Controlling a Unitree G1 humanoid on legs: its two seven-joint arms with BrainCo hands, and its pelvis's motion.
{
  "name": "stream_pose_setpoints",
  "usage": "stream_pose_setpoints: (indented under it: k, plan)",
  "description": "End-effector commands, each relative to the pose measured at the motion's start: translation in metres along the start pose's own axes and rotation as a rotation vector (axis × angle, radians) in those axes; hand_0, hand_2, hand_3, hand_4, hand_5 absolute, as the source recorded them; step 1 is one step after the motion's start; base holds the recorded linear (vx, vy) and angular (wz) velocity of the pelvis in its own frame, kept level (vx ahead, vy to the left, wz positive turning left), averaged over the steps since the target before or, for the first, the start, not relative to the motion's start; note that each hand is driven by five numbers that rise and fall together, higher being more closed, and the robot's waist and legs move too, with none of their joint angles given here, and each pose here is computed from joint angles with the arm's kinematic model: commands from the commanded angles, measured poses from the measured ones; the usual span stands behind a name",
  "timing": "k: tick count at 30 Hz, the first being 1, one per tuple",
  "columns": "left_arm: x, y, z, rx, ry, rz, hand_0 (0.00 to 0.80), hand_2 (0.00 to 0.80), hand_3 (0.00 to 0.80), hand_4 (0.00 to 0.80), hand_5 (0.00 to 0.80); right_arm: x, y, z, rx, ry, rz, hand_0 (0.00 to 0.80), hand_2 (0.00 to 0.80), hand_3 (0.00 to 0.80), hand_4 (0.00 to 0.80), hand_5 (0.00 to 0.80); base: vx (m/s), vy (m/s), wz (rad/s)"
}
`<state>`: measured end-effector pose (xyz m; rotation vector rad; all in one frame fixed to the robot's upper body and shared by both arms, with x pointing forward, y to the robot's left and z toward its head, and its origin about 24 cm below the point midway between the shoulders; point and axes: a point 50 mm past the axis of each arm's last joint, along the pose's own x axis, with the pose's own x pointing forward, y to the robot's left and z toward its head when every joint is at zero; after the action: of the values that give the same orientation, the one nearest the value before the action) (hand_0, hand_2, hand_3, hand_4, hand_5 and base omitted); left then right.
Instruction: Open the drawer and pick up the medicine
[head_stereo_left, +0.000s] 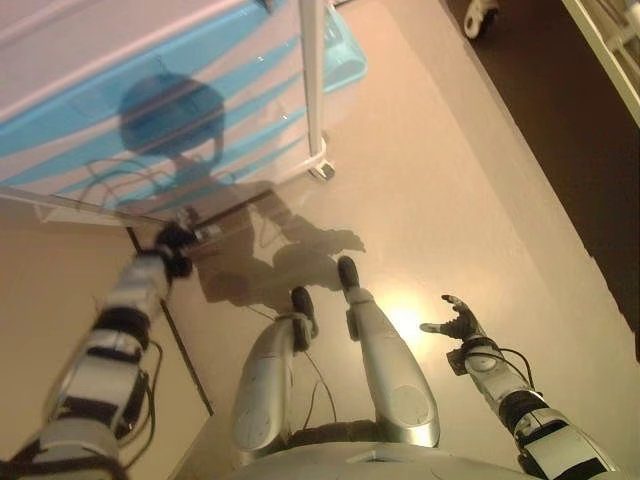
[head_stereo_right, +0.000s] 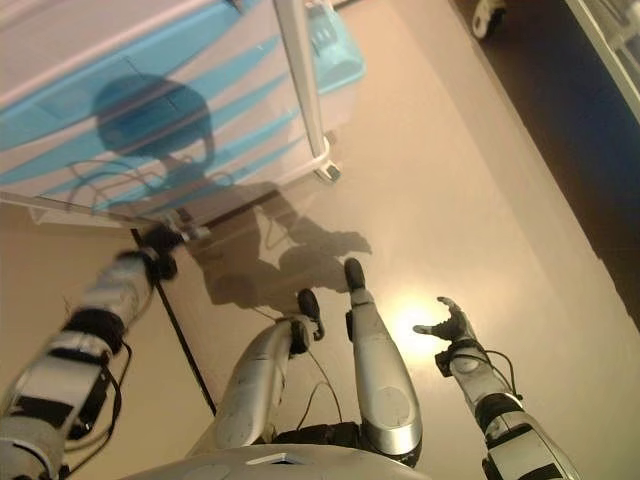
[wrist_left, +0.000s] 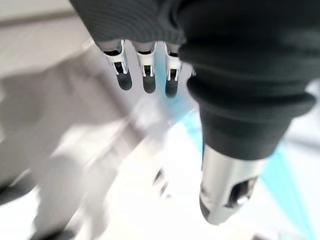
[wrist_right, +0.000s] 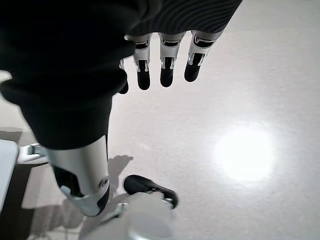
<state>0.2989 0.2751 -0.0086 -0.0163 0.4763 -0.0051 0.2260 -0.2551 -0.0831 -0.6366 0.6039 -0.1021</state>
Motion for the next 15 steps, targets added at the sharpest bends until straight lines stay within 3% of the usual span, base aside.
stream_pose_setpoints:
  k: [1,2,5,9,15]
  plan:
    - [-0.006,0.002,-0.012,-0.044,-0.025,-0.038,0.0,0.0,0.0,0.0,0.0,-0.008,-0.005,-0.021,-0.006,0.044,-0.008,0.0,0.0,0.0,0.0,0.0,0.097,-0.132,0.28]
    - [-0.018,-0.022,-0.072,-0.15,0.096,-0.082,0.0,0.0,0.0,0.0,0.0,-0.012,0.003,-0.028,0.036,0.067,0.05,0.0,0.0,0.0,0.0,0.0,0.142,-0.189,0.22]
    - [-0.042,-0.033,-0.13,-0.228,0.22,-0.022,0.0,0.0,0.0,0.0,0.0,-0.021,0.019,-0.042,0.131,0.118,0.157,0.0,0.0,0.0,0.0,0.0,0.125,-0.174,0.15]
    - [-0.071,-0.023,-0.17,-0.261,0.294,0.153,0.0,0.0,0.0,0.0,0.0,-0.036,0.04,-0.059,0.213,0.173,0.264,0.0,0.0,0.0,0.0,0.0,0.088,-0.205,0.46]
    - [-0.093,-0.029,-0.198,-0.134,0.39,0.176,0.0,0.0,0.0,0.0,0.0,-0.052,0.063,-0.077,0.317,0.281,0.366,0.0,0.0,0.0,0.0,0.0,0.053,-0.114,0.43]
